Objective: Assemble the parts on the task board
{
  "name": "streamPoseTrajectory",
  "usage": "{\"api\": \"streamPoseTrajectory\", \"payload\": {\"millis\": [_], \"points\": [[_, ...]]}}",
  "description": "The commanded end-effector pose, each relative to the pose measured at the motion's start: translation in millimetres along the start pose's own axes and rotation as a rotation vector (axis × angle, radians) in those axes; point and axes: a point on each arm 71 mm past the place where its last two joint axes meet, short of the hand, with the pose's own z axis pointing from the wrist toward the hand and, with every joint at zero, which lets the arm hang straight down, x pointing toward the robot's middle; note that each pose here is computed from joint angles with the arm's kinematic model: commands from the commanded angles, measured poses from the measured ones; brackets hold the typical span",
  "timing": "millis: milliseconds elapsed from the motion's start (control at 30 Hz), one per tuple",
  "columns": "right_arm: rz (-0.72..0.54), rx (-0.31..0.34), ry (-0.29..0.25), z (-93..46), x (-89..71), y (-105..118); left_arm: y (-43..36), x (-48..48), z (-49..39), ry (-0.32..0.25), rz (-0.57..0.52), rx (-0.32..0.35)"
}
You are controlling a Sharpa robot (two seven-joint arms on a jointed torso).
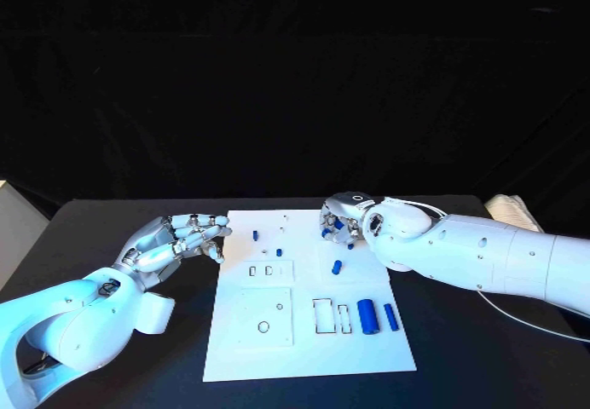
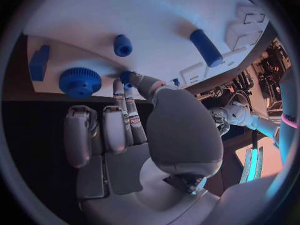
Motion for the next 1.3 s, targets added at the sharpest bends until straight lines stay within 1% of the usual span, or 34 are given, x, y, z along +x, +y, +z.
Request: {"api": "streamPoseTrajectory", "payload": {"millis": [33,167,300,433,567,800,967,1300], "points": [[0.006,0.002,-0.091,-1.4,-7.2,4,-1.3,1.0,0.5,0.015,-0.010,0.006],[0.014,0.000,-0.135,-0.7,-13.4,9,-1.3,0.4,0.5,0.014,-0.009,0.006],[0.015,-0.004,-0.163,3.4,-17.4,15,-1.3,0.3,0.6,0.014,-0.009,0.006],[0.015,-0.009,-0.176,9.0,-18.6,21,-1.3,0.5,0.6,0.014,-0.009,0.005],[0.011,-0.013,-0.191,17.6,-19.5,29,-1.2,1.3,1.0,0.016,-0.010,0.005],[0.004,-0.015,-0.196,34.3,-18.2,39,-0.9,3.4,2.2,0.023,-0.013,0.004],[0.003,-0.018,-0.194,40.4,-15.6,46,-0.7,4.3,2.9,0.027,-0.014,0.004],[0.000,-0.011,-0.200,46.1,-14.6,49,-1.9,5.1,3.0,0.030,-0.014,0.004]]}}
